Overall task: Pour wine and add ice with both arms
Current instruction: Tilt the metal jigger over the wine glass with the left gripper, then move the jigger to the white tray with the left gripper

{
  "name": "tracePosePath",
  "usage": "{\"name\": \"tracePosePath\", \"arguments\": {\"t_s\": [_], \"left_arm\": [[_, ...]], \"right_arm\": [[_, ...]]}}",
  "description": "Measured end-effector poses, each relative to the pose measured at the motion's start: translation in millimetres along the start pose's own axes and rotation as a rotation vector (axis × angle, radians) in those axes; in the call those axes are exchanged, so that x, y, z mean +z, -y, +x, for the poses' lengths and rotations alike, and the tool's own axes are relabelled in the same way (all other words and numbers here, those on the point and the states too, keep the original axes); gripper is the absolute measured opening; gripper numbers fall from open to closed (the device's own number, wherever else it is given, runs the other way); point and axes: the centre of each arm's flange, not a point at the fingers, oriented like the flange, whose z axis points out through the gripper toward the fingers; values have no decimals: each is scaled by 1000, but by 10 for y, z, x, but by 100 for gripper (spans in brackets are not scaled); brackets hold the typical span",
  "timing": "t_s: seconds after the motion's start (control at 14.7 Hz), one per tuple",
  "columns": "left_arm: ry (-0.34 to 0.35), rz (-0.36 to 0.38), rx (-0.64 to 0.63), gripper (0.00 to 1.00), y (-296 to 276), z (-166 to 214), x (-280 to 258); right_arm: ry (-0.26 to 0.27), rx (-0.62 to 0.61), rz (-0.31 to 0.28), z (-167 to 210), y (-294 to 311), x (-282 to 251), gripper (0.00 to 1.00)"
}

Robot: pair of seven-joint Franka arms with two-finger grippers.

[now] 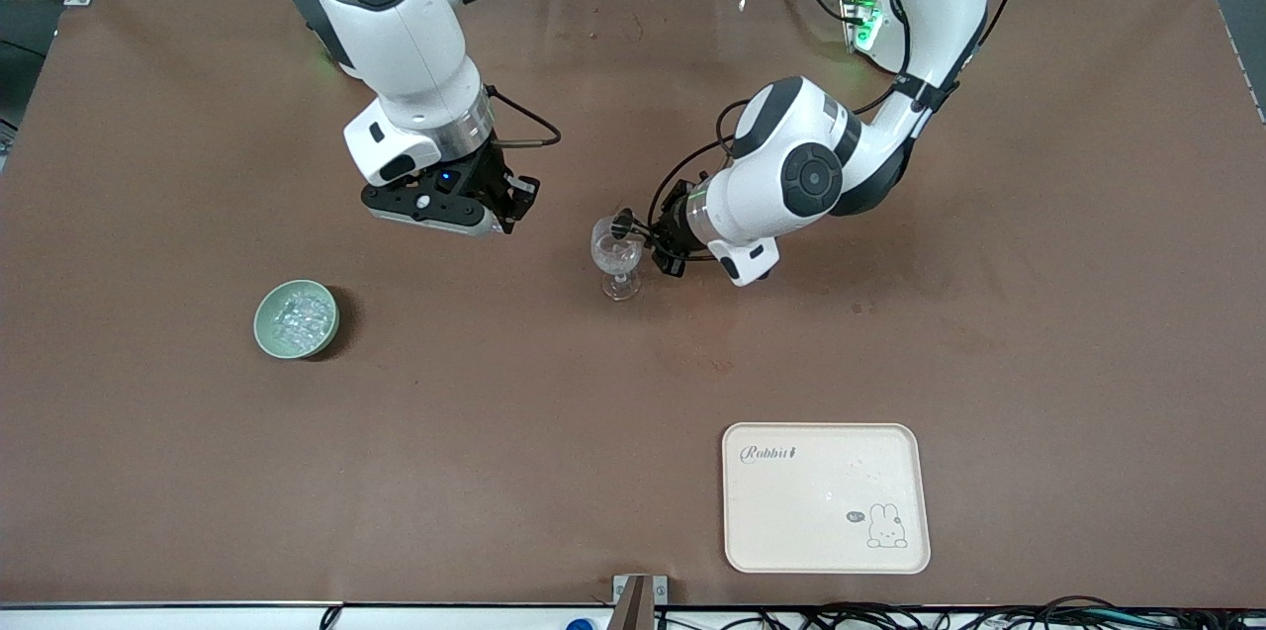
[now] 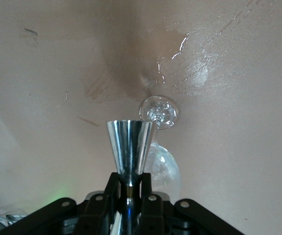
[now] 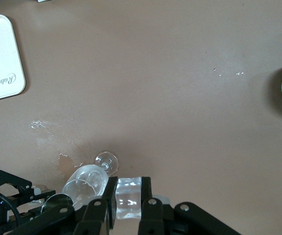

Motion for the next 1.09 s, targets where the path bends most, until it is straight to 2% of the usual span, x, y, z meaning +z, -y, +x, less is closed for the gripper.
{"name": "tracePosePath", "arguments": {"t_s": [0.34,0.82,1.09], "left_arm": [[9,-1,41,21,-36,43,-13],[220,10,102,21,-237,349,-263],[344,-43,53,21,-658,957,-850]], "right_arm": [[-1,0,1,0,2,-1,23],[-6,-9,9,-28,46,-2,23],[-20,-43,31,-156,235,57,23]]}}
